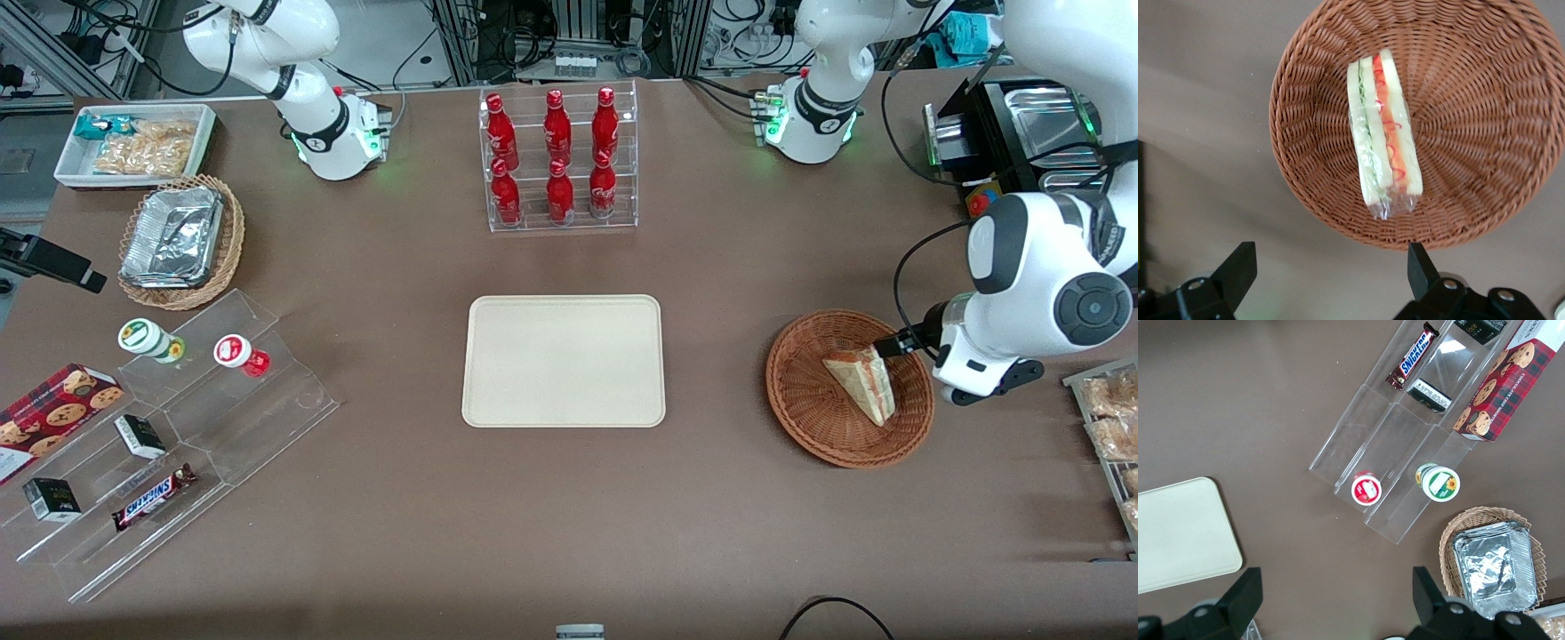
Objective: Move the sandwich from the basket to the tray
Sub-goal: 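Move the left gripper over the wrapped sandwich in the wicker basket, then lower the left gripper and close it on the sandwich's edge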
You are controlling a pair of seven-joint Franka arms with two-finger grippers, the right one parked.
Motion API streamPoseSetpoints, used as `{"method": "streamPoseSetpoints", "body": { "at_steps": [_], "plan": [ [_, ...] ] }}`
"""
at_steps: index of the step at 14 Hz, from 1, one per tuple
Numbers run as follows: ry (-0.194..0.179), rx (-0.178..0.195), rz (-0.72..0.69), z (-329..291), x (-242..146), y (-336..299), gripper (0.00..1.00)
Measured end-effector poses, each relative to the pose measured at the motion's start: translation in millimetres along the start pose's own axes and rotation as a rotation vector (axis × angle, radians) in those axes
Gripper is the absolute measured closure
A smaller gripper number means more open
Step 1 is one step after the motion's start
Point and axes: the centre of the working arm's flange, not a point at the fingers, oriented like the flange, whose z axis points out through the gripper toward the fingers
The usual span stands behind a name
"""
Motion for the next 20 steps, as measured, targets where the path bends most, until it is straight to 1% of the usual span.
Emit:
{"method": "streamPoseSetpoints", "body": {
  "at_steps": [3,4,7,9,13,16,20],
  "plan": [
    [0.001,-0.001,-0.029,2.1,-0.3,3.6,0.00],
    [0.010,-0.006,-0.030,4.6,0.4,4.3,0.00],
    [0.053,-0.032,-0.025,33.5,0.0,8.3,0.00],
    [0.071,-0.049,-0.042,50.9,-0.2,5.5,0.00],
    [0.084,-0.075,-0.153,57.9,4.6,-0.5,0.00],
    [0.104,-0.097,-0.236,57.1,5.8,6.7,0.00],
    [0.117,-0.119,-0.256,70.8,10.3,16.1,0.00]
  ]
}}
